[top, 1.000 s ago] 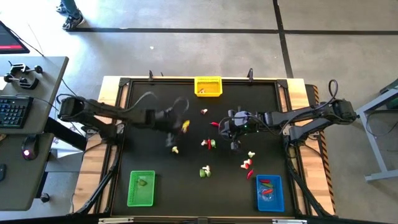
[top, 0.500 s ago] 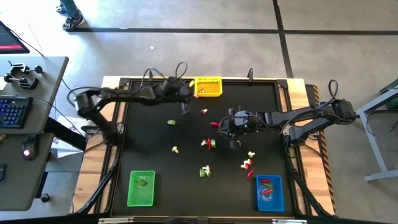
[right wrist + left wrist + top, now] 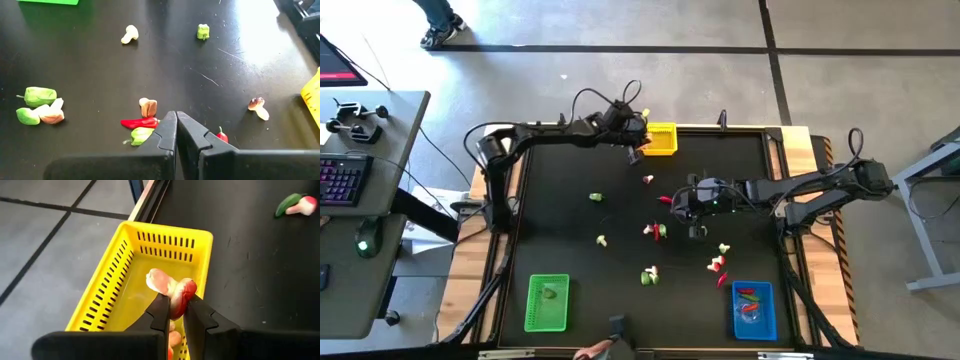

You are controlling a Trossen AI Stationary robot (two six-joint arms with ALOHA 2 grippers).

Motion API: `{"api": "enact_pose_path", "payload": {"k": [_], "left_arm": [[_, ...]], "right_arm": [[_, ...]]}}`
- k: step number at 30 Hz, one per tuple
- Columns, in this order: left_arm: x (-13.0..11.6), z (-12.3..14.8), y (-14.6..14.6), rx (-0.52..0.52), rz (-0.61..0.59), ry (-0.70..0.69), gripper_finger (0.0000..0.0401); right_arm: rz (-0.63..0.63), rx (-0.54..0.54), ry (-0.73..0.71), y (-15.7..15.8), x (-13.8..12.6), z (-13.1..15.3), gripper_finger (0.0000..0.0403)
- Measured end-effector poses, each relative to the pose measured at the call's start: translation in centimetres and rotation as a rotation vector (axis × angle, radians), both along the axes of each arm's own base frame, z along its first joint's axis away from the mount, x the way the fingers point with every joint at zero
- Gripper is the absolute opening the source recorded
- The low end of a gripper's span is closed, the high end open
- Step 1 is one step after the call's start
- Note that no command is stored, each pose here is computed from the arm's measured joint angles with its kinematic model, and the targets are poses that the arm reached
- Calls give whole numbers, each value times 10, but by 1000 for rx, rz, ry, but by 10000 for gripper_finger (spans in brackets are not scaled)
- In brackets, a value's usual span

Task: Sort produce into baskets
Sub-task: Put the bottom left red mushroom into the yellow bin

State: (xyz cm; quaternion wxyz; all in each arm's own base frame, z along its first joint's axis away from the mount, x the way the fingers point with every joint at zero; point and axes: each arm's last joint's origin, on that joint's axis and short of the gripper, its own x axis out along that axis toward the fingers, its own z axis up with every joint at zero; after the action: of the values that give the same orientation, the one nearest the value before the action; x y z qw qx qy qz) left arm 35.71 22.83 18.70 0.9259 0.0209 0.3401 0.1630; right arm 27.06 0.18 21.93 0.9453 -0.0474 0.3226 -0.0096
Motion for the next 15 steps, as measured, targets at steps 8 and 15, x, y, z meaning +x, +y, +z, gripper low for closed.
{"api": "enact_pose_path", "payload": {"k": [8, 15], "left_arm": [[-5, -22, 17, -33, 37, 42, 50], [-12, -25, 28, -52, 81, 38, 48]], "right_arm": [[0, 0, -2, 0, 0, 0, 0], [-8, -6, -4, 0, 0, 0, 0]]}}
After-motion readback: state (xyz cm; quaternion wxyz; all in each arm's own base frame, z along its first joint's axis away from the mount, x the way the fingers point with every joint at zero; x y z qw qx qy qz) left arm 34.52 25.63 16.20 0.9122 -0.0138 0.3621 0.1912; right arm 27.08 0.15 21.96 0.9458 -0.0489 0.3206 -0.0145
